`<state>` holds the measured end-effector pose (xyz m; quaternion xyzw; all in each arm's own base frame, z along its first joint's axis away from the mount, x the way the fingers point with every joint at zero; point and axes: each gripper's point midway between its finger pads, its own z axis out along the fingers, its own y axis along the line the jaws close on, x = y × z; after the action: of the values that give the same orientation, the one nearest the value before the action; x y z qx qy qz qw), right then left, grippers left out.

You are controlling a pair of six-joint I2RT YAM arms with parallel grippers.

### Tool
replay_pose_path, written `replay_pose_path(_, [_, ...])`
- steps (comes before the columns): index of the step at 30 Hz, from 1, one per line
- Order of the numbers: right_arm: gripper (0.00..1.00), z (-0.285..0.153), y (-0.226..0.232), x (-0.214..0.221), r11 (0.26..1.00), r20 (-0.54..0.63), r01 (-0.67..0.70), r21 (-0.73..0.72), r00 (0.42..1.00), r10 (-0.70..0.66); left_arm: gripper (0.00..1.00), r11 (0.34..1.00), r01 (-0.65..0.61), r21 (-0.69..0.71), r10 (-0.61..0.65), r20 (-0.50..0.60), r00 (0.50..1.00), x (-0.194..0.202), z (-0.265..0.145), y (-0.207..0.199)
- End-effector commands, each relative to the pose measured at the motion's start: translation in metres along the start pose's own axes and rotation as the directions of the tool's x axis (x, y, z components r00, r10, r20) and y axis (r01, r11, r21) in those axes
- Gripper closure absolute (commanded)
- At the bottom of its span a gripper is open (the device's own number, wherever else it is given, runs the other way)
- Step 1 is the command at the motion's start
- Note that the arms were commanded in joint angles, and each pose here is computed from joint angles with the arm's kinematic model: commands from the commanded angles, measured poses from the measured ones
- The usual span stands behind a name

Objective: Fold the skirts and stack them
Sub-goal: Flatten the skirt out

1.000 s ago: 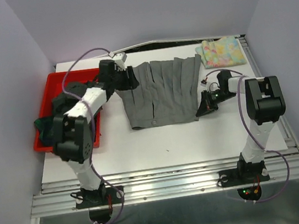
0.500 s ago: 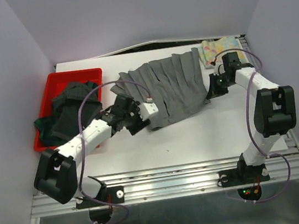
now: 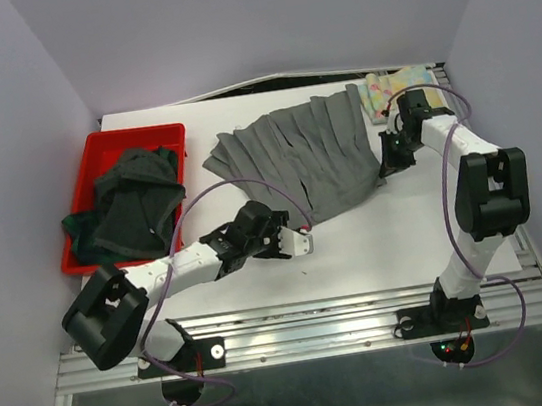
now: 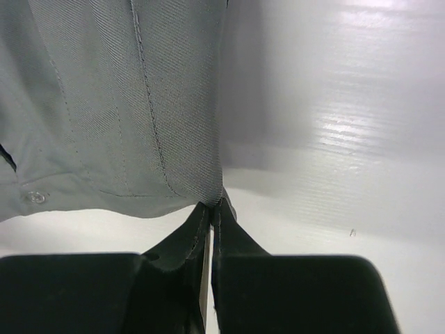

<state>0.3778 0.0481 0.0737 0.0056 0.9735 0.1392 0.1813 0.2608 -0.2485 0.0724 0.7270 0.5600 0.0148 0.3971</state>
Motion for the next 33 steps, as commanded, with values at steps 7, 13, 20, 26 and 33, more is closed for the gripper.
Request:
replay_pose_path(7, [0.99, -0.013, -0.005, -0.029, 0.996, 0.058, 0.035, 0.081, 0.998, -0.039, 0.62, 0.977, -0.198, -0.083, 0.196, -0.036, 0.980, -0.008, 0.031, 0.011])
replay_pose_path(13, [0.99, -0.019, -0.015, -0.040, 0.985, 0.083, 0.099, 0.142, 0.990, -0.112, 1.00, 0.989, -0.120, 0.089, 0.117, 0.038, 0.992, -0.028, 0.019, -0.009])
replay_pose_path(20, [0.99, -0.018, -0.017, -0.046, 0.982, 0.085, 0.109, 0.154, 0.989, -0.123, 0.68, 0.995, -0.063, 0.076, 0.056, 0.092, 0.994, -0.049, 0.001, -0.015])
replay_pose_path(26, [0.99, -0.012, -0.013, -0.039, 0.988, 0.057, 0.094, 0.122, 0.993, -0.102, 0.47, 0.982, -0.183, -0.041, 0.187, 0.114, 0.976, -0.046, 0.005, -0.005])
replay_pose_path(33, [0.99, -0.008, -0.011, -0.037, 0.991, 0.046, 0.086, 0.106, 0.995, -0.091, 0.46, 0.966, -0.208, -0.150, 0.234, 0.187, 0.954, -0.068, 0.022, 0.016])
